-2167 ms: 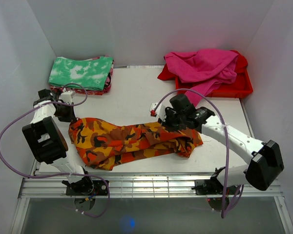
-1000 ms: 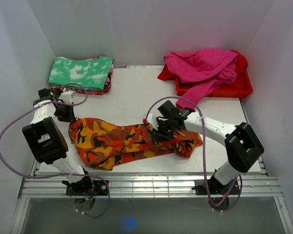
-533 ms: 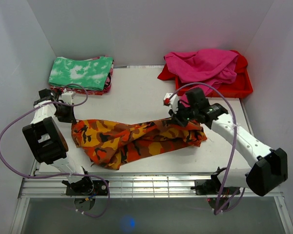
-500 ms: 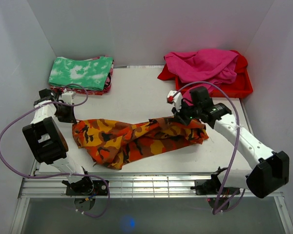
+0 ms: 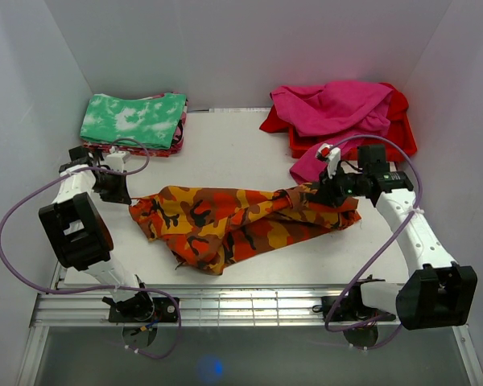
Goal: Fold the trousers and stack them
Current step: Flatten the trousers out
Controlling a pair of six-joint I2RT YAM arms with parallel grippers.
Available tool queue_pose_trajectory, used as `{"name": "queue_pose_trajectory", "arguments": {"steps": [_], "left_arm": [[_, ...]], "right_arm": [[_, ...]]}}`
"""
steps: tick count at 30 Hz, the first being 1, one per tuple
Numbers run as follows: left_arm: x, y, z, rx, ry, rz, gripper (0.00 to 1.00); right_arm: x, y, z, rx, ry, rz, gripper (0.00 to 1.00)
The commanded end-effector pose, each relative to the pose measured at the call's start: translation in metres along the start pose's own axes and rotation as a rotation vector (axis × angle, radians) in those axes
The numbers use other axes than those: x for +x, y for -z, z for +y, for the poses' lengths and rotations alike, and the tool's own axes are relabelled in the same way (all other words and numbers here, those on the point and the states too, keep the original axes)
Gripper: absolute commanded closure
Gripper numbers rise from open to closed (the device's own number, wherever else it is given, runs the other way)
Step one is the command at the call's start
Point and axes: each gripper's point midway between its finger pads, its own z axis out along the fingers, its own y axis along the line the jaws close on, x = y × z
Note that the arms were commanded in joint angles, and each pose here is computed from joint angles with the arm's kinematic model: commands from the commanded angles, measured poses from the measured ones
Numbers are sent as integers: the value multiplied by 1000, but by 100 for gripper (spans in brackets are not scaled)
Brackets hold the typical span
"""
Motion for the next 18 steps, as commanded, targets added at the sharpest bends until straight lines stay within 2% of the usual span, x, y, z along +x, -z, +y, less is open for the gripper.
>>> {"name": "queue_pose_trajectory", "arguments": {"steps": [1,2,3,4,5,6,7,14,18], "left_arm": [[-14,16,24,-117,-58,-42,100],[-13,16,25,-121,-60,-39,100],[-12,16,27,-123,-67,-36,100],[-12,15,27,-127,-71,-35,100],[-10,15,28,-130,-73,-31,100],[-10,15,28,-130,-76,-31,100],[-10,14,28,-127,-75,-29,100],[-10,15,35,-154,-95,-22,100],[-15,19,40,-173,-106,-29,100]], "right_arm": [[9,6,-2,-4,-35,11,91],[10,6,-3,-4,-46,9,89],[9,7,-4,-3,-53,6,79],[9,8,-5,-4,-64,3,75],[9,7,-6,-7,-70,2,75],[9,6,-7,-11,-72,3,87],[10,6,-7,-11,-79,3,92],[5,7,-17,5,-125,-5,92],[-1,25,-53,105,-204,-58,92]]}}
